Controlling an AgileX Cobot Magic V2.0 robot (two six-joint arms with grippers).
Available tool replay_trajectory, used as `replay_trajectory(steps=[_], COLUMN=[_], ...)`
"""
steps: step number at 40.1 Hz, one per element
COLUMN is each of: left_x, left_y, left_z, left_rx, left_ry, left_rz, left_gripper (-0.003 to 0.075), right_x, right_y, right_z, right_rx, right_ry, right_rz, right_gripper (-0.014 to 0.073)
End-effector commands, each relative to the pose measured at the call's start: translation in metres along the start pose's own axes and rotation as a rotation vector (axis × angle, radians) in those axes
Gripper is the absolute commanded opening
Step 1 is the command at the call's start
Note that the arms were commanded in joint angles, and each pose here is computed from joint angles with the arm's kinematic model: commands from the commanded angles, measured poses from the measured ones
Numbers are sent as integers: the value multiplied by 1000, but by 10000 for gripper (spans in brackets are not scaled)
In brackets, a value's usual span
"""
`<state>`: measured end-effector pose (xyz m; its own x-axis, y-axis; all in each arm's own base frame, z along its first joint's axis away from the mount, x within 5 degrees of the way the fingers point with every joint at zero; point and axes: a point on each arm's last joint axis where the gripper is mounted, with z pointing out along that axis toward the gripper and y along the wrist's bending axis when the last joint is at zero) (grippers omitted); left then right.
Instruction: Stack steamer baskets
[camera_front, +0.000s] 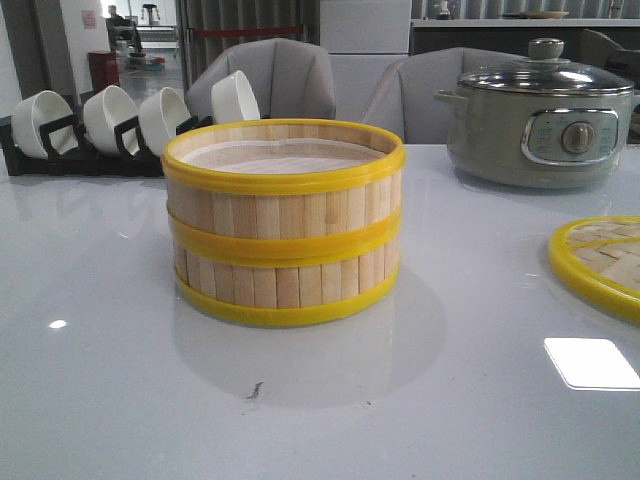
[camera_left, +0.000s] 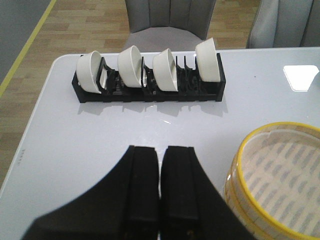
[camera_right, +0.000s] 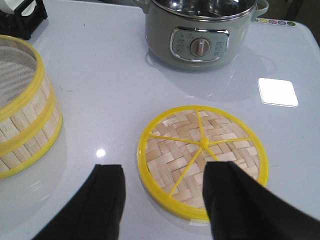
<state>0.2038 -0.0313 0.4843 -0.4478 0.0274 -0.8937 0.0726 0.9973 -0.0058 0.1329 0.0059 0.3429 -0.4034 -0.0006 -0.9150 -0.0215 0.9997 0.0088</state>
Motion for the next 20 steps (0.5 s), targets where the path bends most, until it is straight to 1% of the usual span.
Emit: replay_trajectory(steps=[1,12,20], left_x=[19,90,126], left_y=[4,11,14], left_z=[-28,-58,-71], left_rx=[18,33,38], left_ry=[-128,-172,-195], left_rz=[-22,-63,-86], left_gripper=[97,97,97], right_x=[-19,-19,-19], right_y=[1,1,1], right_z=[-6,-6,-6], right_rx=[-8,-8,-10], right_ry=[-118,-119,-118], right_rz=[-12,-11,-8], right_gripper=[463,463,463])
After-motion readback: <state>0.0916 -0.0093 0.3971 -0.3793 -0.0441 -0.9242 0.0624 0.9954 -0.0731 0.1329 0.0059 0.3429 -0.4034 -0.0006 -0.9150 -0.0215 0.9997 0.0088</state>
